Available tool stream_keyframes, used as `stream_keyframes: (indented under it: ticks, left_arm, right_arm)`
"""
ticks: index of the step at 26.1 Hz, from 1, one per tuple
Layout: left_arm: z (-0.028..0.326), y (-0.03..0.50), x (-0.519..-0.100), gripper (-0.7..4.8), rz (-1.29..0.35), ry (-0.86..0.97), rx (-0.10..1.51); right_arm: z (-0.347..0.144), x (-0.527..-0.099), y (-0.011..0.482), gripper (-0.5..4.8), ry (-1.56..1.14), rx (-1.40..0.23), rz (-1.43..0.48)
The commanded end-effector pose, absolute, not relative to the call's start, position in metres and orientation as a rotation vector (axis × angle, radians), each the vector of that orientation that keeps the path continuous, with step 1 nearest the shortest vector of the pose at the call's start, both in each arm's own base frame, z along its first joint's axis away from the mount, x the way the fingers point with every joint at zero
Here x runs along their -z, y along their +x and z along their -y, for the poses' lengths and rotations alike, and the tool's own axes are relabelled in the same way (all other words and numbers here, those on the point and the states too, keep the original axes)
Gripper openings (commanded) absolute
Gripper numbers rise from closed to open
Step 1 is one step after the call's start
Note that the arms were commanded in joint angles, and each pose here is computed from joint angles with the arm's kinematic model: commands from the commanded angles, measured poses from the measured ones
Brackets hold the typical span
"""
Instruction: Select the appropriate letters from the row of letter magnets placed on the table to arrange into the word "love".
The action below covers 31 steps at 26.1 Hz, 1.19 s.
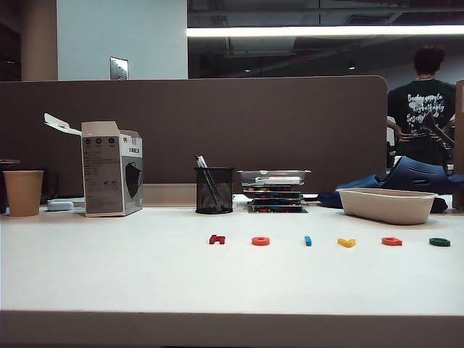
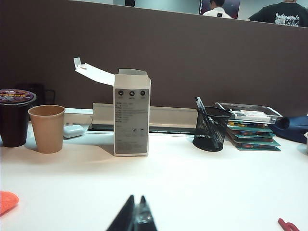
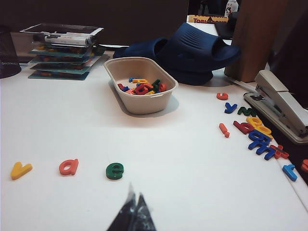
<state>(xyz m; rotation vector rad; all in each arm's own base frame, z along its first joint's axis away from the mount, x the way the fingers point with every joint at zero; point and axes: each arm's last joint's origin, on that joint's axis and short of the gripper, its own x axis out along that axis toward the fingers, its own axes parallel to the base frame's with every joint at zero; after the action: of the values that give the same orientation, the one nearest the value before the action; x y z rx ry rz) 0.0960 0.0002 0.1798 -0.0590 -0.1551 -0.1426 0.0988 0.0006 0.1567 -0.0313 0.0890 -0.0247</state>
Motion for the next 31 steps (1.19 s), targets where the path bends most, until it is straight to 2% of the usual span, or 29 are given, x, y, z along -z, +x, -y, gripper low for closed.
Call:
stream_keyframes:
  ticks: [1, 10, 13, 24, 31]
  left_arm:
    - [0.0, 0.095, -0.182, -0.05, 0.169, -0.059, 0.146]
    - [0.0, 0.095, -0.184, -0.05, 0.174, -0.063, 0.15]
    - [0.002, 0.092, -0.194, -0.05, 0.181, -0.079, 0.207]
    - [0.012, 0.044, -0.29, -0.05, 0.013, -0.151, 0.465]
    - [0.016, 0.036, -0.37, -0.05, -0.23, -0.17, 0.601]
  right_arm:
    - [0.0, -0.156, 0.099, 0.0, -0.035, 0.03, -0.079]
    - [0.0, -0.156, 0.099, 0.0, -0.035, 0.03, -0.078]
    - [0.0, -0.156, 0.099, 0.0, -0.035, 0.03, -0.078]
    - [0.0, -0.156, 0.099, 0.0, -0.035, 0.03, -0.079]
    - [0.0, -0.156, 0.099, 0.0, -0.033, 0.03, -0.079]
